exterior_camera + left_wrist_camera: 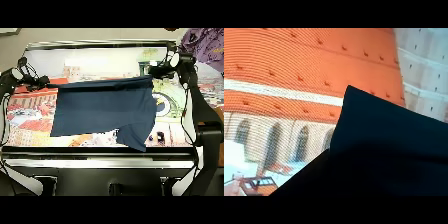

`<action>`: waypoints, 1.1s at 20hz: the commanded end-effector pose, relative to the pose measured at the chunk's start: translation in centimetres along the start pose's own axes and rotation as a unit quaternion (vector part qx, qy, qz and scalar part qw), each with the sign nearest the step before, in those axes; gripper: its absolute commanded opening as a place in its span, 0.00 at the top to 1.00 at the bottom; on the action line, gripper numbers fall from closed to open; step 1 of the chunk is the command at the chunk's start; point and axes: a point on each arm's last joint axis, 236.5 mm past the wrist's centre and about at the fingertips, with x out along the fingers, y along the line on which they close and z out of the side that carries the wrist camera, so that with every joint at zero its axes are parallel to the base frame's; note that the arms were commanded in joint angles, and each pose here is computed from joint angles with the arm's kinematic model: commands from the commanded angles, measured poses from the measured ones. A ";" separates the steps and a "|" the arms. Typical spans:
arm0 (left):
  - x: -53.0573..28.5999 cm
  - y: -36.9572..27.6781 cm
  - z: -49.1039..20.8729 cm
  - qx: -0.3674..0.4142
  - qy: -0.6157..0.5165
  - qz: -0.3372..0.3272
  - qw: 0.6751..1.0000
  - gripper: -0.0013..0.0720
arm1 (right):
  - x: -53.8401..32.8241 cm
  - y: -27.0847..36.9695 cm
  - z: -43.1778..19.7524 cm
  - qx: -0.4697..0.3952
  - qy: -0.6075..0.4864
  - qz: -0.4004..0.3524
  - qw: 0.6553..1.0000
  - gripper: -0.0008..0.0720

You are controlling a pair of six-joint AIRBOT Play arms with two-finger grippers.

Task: Fold the clothes and pants, and hang the long-sleeved shirts on hangers.

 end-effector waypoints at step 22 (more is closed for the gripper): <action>2.0 -0.4 -11.9 -0.039 0.241 -0.015 0.970 0.73 | 3.8 -2.8 -9.4 -0.003 0.182 -0.045 0.982 0.90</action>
